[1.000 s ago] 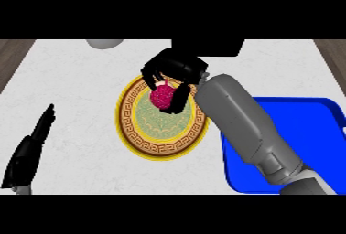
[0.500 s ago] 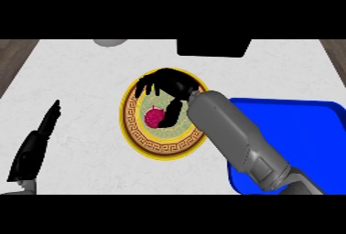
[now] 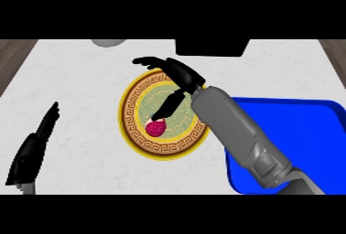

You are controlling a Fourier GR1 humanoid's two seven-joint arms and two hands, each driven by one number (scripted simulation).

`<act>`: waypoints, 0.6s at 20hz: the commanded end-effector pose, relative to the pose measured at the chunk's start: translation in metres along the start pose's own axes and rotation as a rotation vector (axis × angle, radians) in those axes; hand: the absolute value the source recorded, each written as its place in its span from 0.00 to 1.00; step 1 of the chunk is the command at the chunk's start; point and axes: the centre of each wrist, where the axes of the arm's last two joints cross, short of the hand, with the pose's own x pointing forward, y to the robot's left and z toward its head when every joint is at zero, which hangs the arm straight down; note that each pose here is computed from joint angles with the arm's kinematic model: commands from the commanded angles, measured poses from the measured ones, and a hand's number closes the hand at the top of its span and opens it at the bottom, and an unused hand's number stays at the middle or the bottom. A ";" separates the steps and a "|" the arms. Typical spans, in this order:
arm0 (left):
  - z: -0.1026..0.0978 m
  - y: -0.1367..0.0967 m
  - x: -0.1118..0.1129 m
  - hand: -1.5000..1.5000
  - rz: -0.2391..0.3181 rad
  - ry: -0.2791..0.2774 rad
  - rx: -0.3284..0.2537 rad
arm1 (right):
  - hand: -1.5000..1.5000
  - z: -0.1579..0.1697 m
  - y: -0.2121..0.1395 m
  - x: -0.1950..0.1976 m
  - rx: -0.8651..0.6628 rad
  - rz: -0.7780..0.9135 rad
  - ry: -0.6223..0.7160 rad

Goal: Pick the cupcake from the tray and place it in the plate

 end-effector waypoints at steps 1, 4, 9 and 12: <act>-0.001 0.008 -0.007 0.50 -0.002 0.005 0.018 | 0.00 -0.013 -0.027 0.016 -0.154 -0.111 0.019; 0.011 0.000 -0.009 0.50 0.001 0.005 -0.012 | 0.00 0.013 -0.065 -0.016 -0.198 -0.187 0.056; 0.007 0.006 -0.005 0.50 0.004 -0.011 0.004 | 0.00 0.035 -0.108 -0.031 -0.254 -0.359 0.003; -0.003 0.004 0.001 0.50 0.009 -0.020 -0.016 | 0.00 0.063 -0.130 -0.052 -0.296 -0.379 -0.038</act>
